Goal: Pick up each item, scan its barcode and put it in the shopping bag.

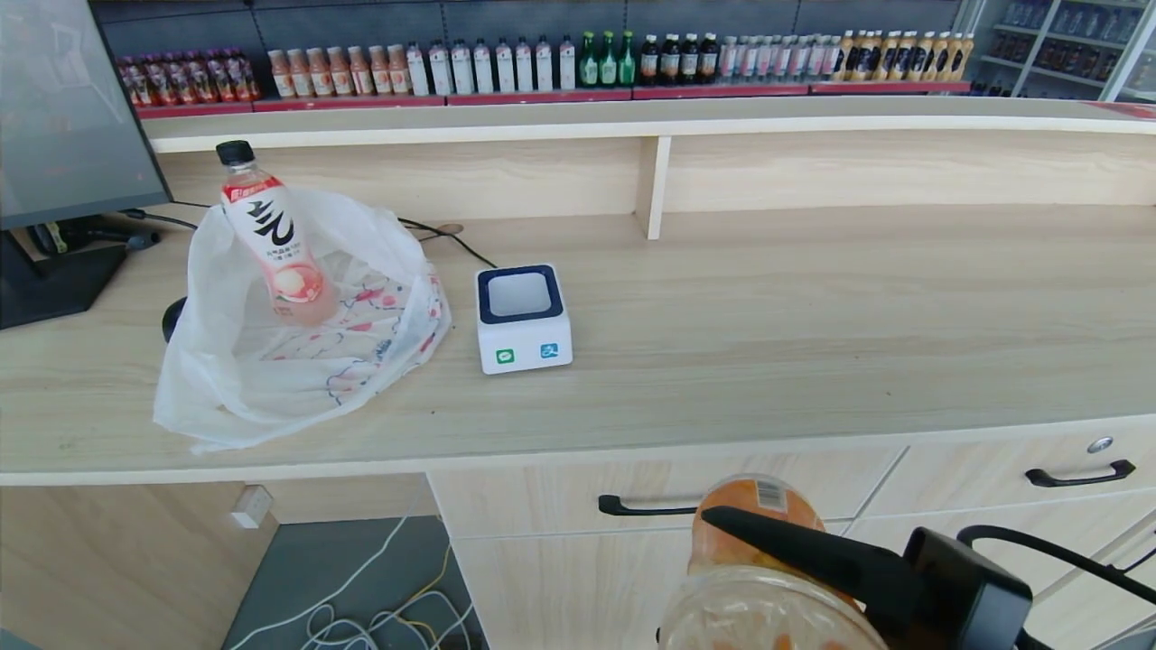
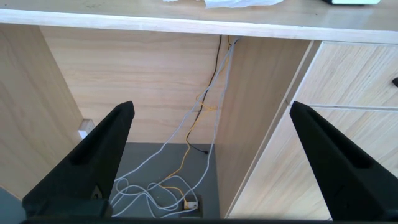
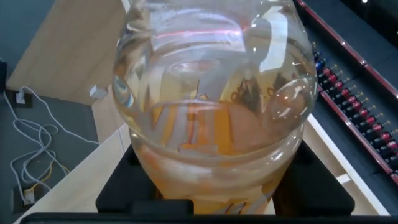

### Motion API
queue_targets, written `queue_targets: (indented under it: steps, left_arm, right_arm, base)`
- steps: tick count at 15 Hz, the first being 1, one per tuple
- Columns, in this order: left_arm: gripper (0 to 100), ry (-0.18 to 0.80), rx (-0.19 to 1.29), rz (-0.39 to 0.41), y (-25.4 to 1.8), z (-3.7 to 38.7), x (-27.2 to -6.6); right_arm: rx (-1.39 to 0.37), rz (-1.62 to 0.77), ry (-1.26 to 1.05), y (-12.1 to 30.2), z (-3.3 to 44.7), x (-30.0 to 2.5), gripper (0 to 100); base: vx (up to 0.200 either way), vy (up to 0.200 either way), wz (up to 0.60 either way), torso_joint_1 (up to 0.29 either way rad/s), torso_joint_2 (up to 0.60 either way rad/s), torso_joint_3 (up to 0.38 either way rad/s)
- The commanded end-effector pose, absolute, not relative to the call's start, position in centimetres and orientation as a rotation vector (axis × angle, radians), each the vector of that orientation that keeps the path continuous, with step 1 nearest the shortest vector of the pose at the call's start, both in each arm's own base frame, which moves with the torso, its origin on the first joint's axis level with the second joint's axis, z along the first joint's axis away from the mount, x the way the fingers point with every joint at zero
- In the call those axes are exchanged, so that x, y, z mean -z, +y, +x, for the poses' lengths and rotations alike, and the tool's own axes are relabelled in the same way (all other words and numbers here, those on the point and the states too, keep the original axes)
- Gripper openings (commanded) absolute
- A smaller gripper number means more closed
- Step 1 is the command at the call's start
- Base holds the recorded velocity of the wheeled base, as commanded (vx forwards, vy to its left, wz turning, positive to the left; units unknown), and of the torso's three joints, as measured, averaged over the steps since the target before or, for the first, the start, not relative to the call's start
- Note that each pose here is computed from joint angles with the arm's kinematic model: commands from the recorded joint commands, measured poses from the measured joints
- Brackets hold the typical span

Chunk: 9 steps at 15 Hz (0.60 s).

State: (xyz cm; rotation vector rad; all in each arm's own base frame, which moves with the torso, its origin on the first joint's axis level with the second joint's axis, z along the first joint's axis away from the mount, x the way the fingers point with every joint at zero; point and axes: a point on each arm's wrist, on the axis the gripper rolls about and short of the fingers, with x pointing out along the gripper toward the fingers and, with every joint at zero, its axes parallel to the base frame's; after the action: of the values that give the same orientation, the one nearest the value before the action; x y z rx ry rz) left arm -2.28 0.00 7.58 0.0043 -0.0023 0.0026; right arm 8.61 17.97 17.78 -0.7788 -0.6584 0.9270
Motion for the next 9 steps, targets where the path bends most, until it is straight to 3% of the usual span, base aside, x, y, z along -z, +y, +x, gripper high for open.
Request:
queue_targets:
  steps: [1, 9]
  left_arm:
    - [100, -0.003, -0.002, 0.005, 0.0, -2.3, -7.6]
    - [100, -0.003, -0.003, 0.003, 0.0, -2.3, -7.6]
  right_arm:
    - [-0.932, -0.784, -0.662, 17.9, 8.5, -17.7, 0]
    - [-0.901, -0.960, -0.805, 17.4, 7.4, -17.8, 0]
  base:
    - [0.000, 0.000, 0.00, 0.000, 0.00, 0.000]
    - [0.000, 0.000, 0.00, 0.000, 0.00, 0.000]
